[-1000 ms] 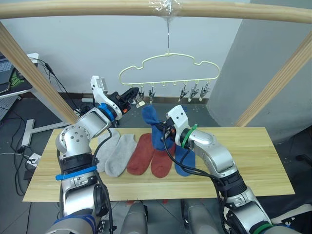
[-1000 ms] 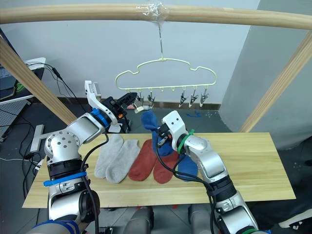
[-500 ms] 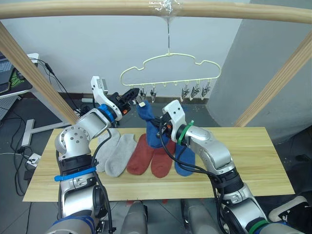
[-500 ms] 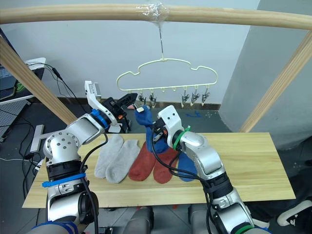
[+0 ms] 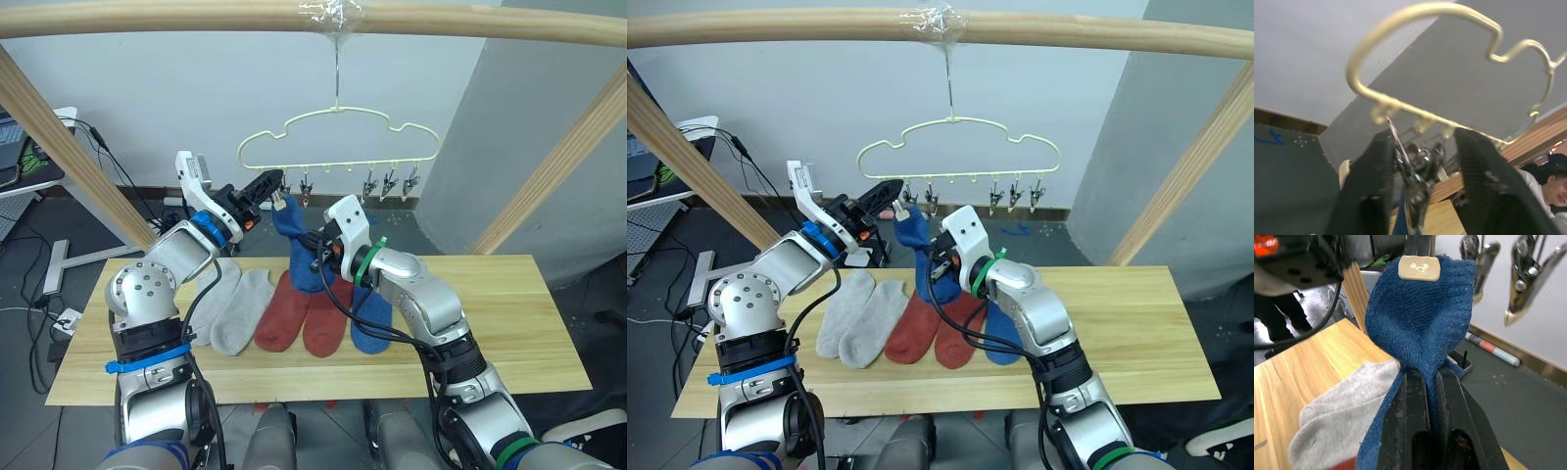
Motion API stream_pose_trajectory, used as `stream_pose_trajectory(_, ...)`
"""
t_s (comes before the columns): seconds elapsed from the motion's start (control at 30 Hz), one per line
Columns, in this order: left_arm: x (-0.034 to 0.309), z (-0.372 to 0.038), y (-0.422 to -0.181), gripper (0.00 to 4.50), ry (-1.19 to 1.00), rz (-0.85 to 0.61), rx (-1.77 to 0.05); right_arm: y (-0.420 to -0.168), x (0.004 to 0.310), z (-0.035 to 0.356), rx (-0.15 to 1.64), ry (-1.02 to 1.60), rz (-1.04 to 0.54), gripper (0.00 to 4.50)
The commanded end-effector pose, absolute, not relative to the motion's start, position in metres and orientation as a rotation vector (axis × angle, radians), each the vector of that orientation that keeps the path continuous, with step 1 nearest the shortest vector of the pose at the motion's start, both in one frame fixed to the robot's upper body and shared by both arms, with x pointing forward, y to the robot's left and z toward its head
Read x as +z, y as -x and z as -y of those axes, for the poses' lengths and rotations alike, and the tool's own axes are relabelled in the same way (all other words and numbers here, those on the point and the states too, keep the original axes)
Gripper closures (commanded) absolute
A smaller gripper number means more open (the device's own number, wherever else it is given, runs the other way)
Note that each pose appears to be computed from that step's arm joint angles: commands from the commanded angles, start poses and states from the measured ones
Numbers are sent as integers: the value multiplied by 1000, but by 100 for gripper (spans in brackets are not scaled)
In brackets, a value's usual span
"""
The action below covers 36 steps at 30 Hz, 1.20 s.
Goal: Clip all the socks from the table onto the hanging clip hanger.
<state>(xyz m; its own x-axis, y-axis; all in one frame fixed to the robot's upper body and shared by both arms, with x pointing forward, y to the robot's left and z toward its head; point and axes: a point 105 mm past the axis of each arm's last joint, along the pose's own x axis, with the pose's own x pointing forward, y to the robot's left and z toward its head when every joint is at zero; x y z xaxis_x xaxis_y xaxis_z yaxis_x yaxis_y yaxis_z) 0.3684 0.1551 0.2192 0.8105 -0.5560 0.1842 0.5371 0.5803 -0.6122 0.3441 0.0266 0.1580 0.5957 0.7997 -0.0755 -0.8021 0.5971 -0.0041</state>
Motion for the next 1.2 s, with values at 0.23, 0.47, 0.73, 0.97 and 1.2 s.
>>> stream_pose_trajectory(0.23, 229, -194, -341, 3, 666, 7, -570, -346, 165, -38, 964, 4, -42, 450)
stream_pose_trajectory(0.47, 225, -216, -333, 3, 645, -2, -477, -351, 159, -46, 984, -50, -77, 450)
stream_pose_trajectory(0.73, 227, -208, -321, 0, 485, -28, -513, -361, 146, -47, 973, -56, -133, 194)
stream_pose_trajectory(0.97, 217, -175, -313, 0, 340, -61, -583, -360, 137, -20, 896, 54, -104, 2)
stream_pose_trajectory(1.2, 207, -142, -330, 38, 66, 82, -529, -335, 160, 24, 920, 137, -14, 0)
